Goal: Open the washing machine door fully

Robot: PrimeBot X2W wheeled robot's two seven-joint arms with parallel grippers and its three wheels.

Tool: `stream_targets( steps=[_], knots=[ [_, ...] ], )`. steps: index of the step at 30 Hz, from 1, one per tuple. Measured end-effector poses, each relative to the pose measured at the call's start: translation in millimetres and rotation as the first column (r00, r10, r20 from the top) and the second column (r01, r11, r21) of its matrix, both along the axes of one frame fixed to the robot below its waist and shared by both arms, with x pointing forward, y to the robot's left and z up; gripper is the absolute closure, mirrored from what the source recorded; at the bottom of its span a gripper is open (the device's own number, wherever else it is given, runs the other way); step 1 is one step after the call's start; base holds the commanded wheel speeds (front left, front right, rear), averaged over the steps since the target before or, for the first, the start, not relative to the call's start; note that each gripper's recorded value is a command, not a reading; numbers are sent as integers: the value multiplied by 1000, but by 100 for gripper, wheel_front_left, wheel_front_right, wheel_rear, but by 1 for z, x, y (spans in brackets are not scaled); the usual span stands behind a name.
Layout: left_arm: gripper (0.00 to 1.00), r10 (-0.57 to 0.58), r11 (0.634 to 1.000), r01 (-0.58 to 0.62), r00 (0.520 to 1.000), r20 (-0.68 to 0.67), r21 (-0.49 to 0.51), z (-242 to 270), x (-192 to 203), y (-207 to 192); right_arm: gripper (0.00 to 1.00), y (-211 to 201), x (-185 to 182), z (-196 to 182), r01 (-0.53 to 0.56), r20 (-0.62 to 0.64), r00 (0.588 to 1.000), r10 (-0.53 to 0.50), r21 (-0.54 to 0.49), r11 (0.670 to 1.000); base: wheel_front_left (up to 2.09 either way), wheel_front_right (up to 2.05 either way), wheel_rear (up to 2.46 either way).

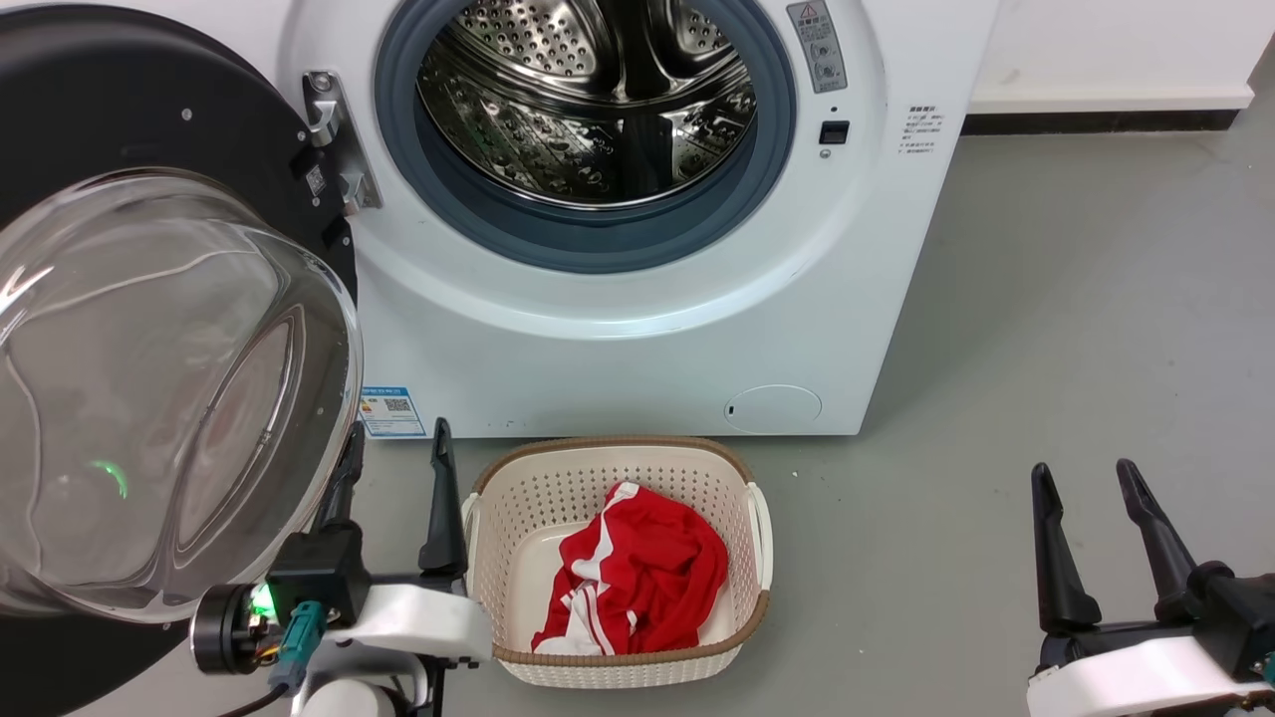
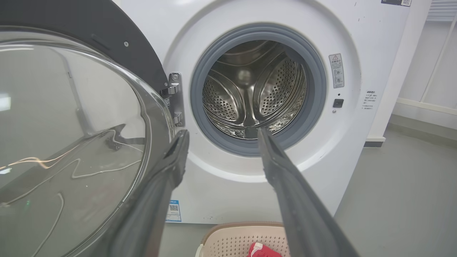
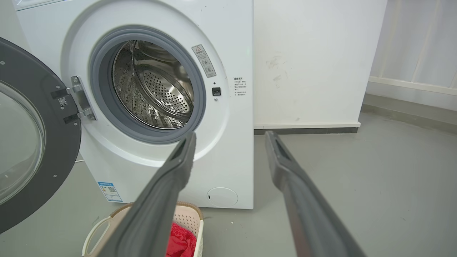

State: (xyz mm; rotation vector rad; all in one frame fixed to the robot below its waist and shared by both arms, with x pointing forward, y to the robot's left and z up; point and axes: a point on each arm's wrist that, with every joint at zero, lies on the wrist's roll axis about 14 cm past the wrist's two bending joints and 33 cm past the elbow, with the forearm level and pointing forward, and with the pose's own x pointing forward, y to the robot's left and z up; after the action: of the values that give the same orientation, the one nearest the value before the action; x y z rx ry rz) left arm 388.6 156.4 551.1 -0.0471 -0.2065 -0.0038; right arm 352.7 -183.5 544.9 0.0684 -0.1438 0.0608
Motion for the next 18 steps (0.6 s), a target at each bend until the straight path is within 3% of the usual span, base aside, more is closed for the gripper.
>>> stream_targets(
  steps=[18],
  knots=[
    [0,39,999,-39,999,-17,-2,-7,-9,14,0,6,-1,-1,-18,-7,1000,18,-11,1000,0,0,0]
  ],
)
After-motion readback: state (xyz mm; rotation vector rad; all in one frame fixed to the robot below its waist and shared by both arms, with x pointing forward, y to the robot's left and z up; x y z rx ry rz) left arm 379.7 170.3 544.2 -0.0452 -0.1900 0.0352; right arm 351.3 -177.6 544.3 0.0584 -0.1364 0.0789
